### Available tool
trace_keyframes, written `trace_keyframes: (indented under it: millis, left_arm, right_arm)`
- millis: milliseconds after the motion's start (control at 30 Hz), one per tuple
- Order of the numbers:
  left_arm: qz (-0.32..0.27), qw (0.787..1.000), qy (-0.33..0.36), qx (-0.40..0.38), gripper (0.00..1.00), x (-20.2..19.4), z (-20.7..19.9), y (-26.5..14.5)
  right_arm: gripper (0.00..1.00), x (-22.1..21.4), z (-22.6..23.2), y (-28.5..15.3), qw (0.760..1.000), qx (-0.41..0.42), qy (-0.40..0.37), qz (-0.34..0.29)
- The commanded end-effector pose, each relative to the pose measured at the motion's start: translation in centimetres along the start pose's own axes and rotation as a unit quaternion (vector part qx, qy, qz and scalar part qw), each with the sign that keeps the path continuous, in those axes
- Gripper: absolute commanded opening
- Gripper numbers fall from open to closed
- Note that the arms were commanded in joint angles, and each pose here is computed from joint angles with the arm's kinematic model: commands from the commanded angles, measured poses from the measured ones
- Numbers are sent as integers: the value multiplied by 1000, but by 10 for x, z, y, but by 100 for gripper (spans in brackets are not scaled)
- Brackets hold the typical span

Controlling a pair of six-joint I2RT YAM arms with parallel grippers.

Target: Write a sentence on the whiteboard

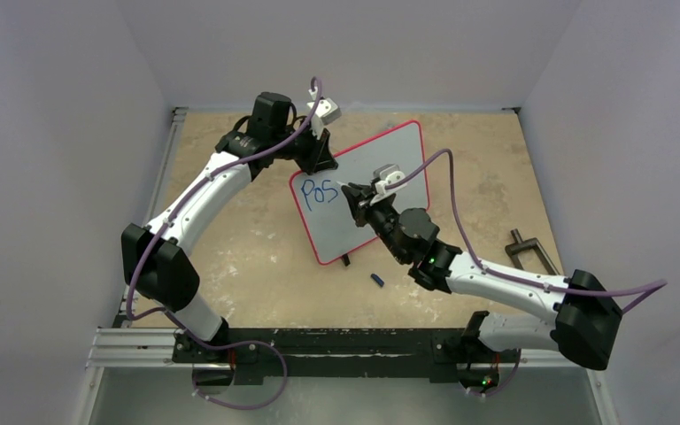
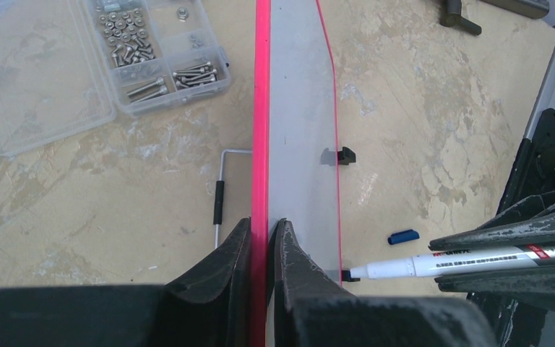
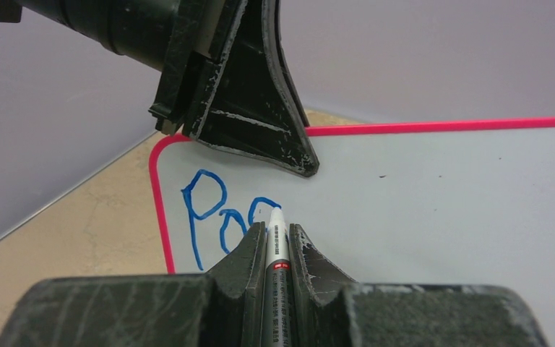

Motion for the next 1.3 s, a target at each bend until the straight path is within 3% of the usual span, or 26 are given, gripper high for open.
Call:
trace_keyframes:
  millis: [0,1267]
  left_arm:
    - [86,996,11,14,0,-42,2,3]
    - [89,996,11,13,0,-43,1,5]
  right_arm:
    - [0,14,-10,2,999,-26,-9,-33]
    - [0,8,-14,26,999,-32,-23,-24]
Point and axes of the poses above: each gripper's point midway between its finger pads, its own y axis out along the fingers, its own z axis along the line the jaws close on, x = y × z, the point moved 2 cm from there along -y, back along the fingers, and after that the axes turned 13 degrees about y, right-handed, at the moved point
